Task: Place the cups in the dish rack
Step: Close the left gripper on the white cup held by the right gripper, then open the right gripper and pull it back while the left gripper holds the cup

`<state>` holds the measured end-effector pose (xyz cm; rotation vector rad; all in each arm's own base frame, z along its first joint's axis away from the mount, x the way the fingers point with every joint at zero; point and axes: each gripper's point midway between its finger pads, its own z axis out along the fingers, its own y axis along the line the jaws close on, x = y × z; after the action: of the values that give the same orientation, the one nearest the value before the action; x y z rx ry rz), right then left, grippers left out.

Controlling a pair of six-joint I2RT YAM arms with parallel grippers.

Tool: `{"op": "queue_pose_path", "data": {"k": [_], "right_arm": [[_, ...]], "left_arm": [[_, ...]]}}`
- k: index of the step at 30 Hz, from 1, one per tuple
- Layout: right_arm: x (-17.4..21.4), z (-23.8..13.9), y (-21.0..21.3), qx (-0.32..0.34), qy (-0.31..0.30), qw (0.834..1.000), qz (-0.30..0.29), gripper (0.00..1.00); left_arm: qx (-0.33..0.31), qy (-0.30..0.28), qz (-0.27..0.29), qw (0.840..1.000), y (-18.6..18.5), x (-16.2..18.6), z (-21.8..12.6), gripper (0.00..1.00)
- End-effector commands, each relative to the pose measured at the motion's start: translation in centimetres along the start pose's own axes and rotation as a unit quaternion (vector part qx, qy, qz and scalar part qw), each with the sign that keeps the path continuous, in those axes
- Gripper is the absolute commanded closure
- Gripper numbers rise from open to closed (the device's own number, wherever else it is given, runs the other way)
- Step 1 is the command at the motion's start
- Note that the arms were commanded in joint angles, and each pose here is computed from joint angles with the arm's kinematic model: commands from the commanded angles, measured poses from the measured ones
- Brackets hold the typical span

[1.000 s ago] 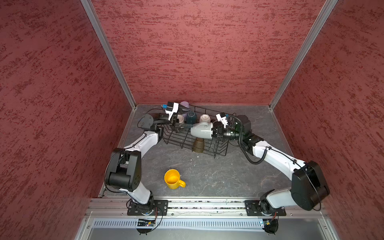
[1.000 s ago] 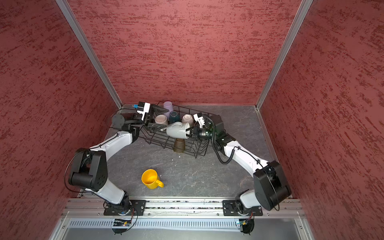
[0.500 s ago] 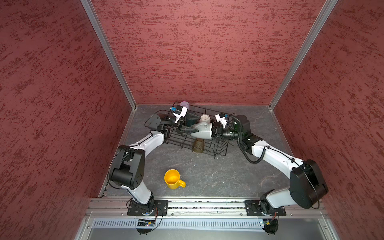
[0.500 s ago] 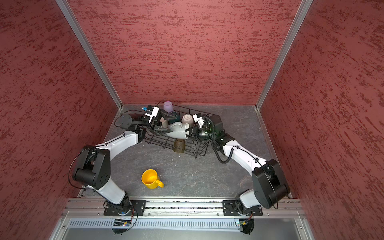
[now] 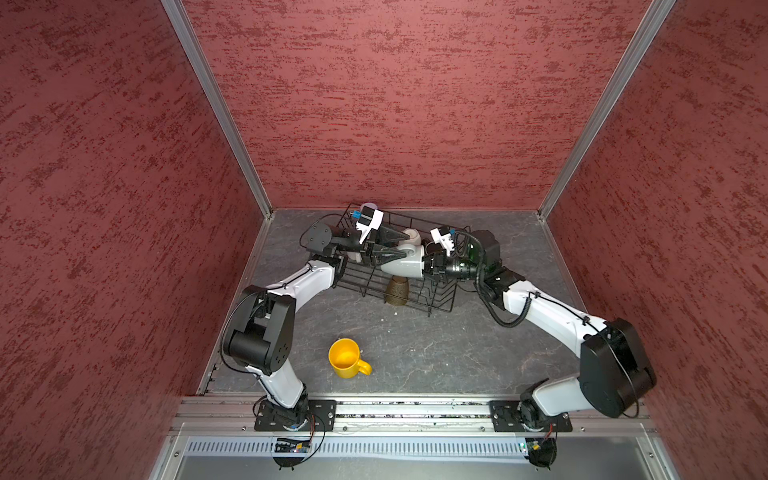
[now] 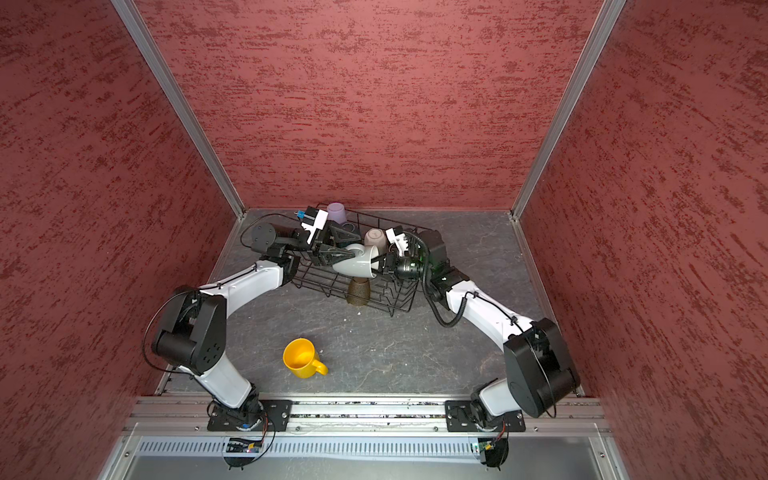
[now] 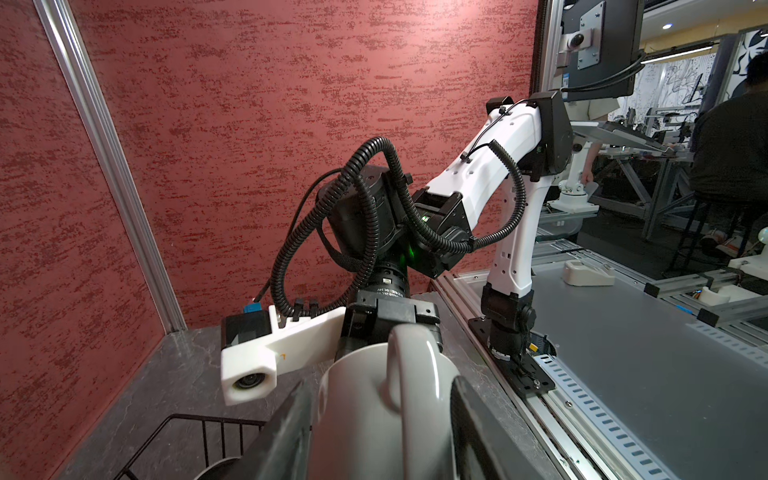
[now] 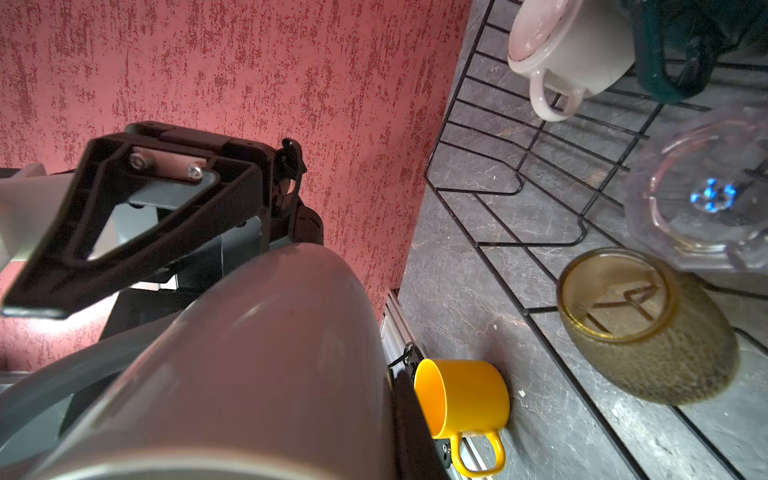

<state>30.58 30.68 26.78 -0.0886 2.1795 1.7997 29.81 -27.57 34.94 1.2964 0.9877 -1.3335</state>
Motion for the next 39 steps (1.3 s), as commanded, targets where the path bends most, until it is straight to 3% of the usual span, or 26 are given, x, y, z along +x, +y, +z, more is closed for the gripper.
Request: {"op": "queue_pose_path", "data": {"k": [1, 4, 11, 15, 25, 30, 34, 39], "right_arm": [[-1.7, -0.6, 4.0, -0.043, -0.026, 0.997, -0.052, 1.00], [-1.8, -0.6, 4.0, -0.042, -0.029, 0.997, -0.052, 1.00], [-1.9, -0.5, 3.9, -0.042, -0.030, 0.997, -0.050, 1.00], [-1.9, -0.4, 3.9, -0.045, -0.030, 0.997, -0.049, 1.00], [-2.0, -0.4, 3.4, -0.042, -0.038, 0.997, -0.045, 0.99], [-2.0, -0.5, 3.4, -0.044, -0.041, 0.997, -0.044, 0.85], [-2.1, -0.5, 3.4, -0.044, -0.045, 0.997, -0.043, 0.69], [-2.1, -0.7, 3.2, -0.039, -0.049, 0.997, -0.043, 0.57]], "left_arm": [[-0.003, 0.000, -0.001, 1.000, 0.6, 0.0, 0.4, 0.50], [-0.002, 0.003, -0.008, 1.000, 0.7, 0.2, 0.6, 0.57], [-0.008, 0.003, -0.009, 1.000, 1.0, -0.1, 0.6, 0.89], [-0.014, 0.001, -0.008, 1.000, 1.1, -0.7, 0.6, 1.00], [-0.032, 0.011, -0.024, 0.999, 1.2, -2.0, 0.7, 1.00], [-0.051, 0.020, -0.024, 0.998, 1.2, -2.4, 0.5, 1.00], [-0.058, 0.029, -0.026, 0.998, 1.1, -2.6, 0.3, 1.00], [-0.071, 0.041, -0.038, 0.996, 1.0, -2.7, -0.4, 1.00]]}}
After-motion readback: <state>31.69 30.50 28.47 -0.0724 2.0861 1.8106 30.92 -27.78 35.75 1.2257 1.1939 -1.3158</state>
